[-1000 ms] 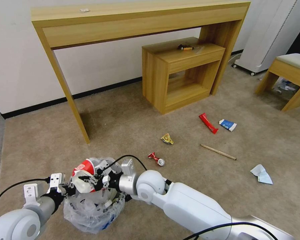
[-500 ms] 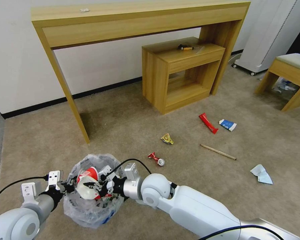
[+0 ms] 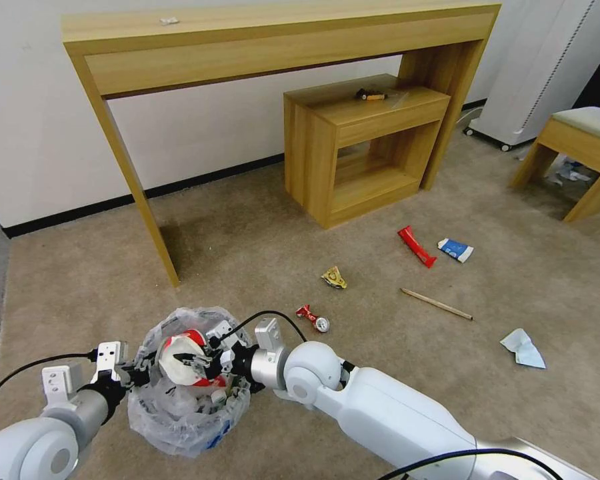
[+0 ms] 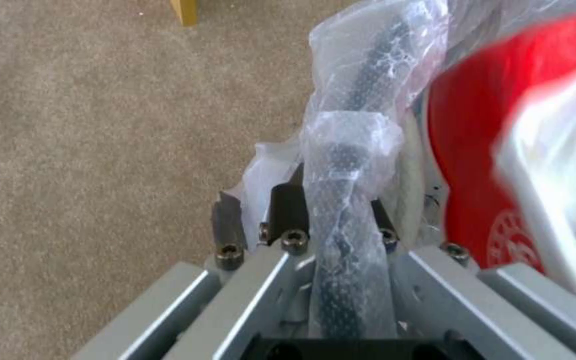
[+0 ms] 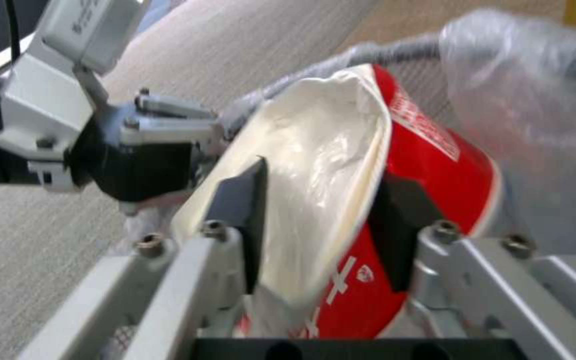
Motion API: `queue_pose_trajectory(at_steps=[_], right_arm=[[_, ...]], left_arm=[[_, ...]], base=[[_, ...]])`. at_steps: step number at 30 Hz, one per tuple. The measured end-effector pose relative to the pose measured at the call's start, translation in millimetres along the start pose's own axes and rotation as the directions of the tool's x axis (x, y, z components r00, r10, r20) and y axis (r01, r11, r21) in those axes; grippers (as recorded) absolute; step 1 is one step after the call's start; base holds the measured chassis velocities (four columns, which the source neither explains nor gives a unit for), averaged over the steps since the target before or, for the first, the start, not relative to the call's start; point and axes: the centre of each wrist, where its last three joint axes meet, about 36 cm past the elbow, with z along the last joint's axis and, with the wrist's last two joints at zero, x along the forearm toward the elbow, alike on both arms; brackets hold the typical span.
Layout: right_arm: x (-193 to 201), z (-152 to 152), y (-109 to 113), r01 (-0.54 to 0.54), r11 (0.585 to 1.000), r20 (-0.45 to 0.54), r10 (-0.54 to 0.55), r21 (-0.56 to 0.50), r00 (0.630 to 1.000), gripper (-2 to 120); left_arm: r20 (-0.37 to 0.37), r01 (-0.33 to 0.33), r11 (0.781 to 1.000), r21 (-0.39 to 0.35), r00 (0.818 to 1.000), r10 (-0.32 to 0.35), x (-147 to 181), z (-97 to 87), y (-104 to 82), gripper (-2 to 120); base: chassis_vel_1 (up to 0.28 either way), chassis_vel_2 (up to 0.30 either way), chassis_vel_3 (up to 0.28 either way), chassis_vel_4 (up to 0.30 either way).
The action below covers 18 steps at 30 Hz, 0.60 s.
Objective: Pick up the trash bin and place the garbage on the floor into it.
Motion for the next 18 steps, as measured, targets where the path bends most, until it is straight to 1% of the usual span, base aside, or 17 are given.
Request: queue_pose_trajectory(at_steps=[1,4,6,7,8,9,11,12,14,15,16,17,18], right_arm=[[0,0,0,0.000,1.000,0.000,0.000,0.000,1.000,39],[1,-4,-1,-0.015,1.000,0.008,0.015,0.004,1.000,53],[1,-4,-1,-0.016,1.000,0.008,0.016,0.005,1.000,53],[3,-6,-2,-0.020,1.000,0.012,0.020,0.007,1.000,62],[4,-8,-1,-0.019,1.000,0.018,0.019,0.006,1.000,67],[4,-8,-1,-0.019,1.000,0.018,0.019,0.006,1.000,67],[5,-10,2,-0.017,1.000,0.024,0.017,0.001,1.000,78],[5,-10,2,-0.017,1.000,0.024,0.017,0.001,1.000,78],[6,-13,6,-0.020,1.000,0.031,0.020,0.006,0.999,88],[6,-13,6,-0.020,1.000,0.031,0.020,0.006,0.999,88],[10,-15,9,-0.026,1.000,0.039,0.026,0.012,0.999,94],[12,-17,11,-0.032,0.999,0.043,0.032,0.015,0.999,97],[12,-17,11,-0.032,0.999,0.043,0.032,0.015,0.999,97]], left_arm=[[0.000,0.000,1.000,0.000,1.000,0.000,0,0.0,0.0,0],[0.000,-0.004,1.000,0.000,1.000,0.004,0,0.4,-0.5,0],[0.000,-0.004,1.000,0.000,1.000,0.004,0,0.4,-0.5,0],[0.000,-0.005,1.000,0.000,1.000,0.005,0,0.3,-0.3,0],[0.001,-0.007,1.000,0.000,1.000,0.007,0,0.0,0.2,0],[0.001,-0.007,1.000,0.000,1.000,0.007,0,0.0,0.2,0],[0.000,-0.007,1.000,0.000,1.000,0.007,-1,0.1,1.5,0],[0.000,-0.007,1.000,0.000,1.000,0.007,-1,0.1,1.5,0],[-0.002,-0.005,1.000,0.001,1.000,0.005,-2,0.3,2.4,0],[-0.002,-0.005,1.000,0.001,1.000,0.005,-2,0.3,2.4,0],[-0.003,-0.003,1.000,0.002,1.000,0.003,-2,0.6,3.4,0],[-0.004,-0.002,1.000,0.002,1.000,0.002,-2,0.7,3.9,0],[-0.004,-0.002,1.000,0.002,1.000,0.002,-2,0.7,3.9,0]], base=[[0.000,0.000,0.000,0.000],[0.000,0.000,0.000,0.000],[0.000,0.000,0.000,0.000],[0.000,0.000,0.000,0.000],[0.000,0.000,0.000,0.000],[0.000,0.000,0.000,0.000],[0.000,0.000,0.000,0.000],[0.000,0.000,0.000,0.000],[0.000,0.000,0.000,0.000],[0.000,0.000,0.000,0.000],[0.000,0.000,0.000,0.000],[0.000,0.000,0.000,0.000],[0.000,0.000,0.000,0.000]])
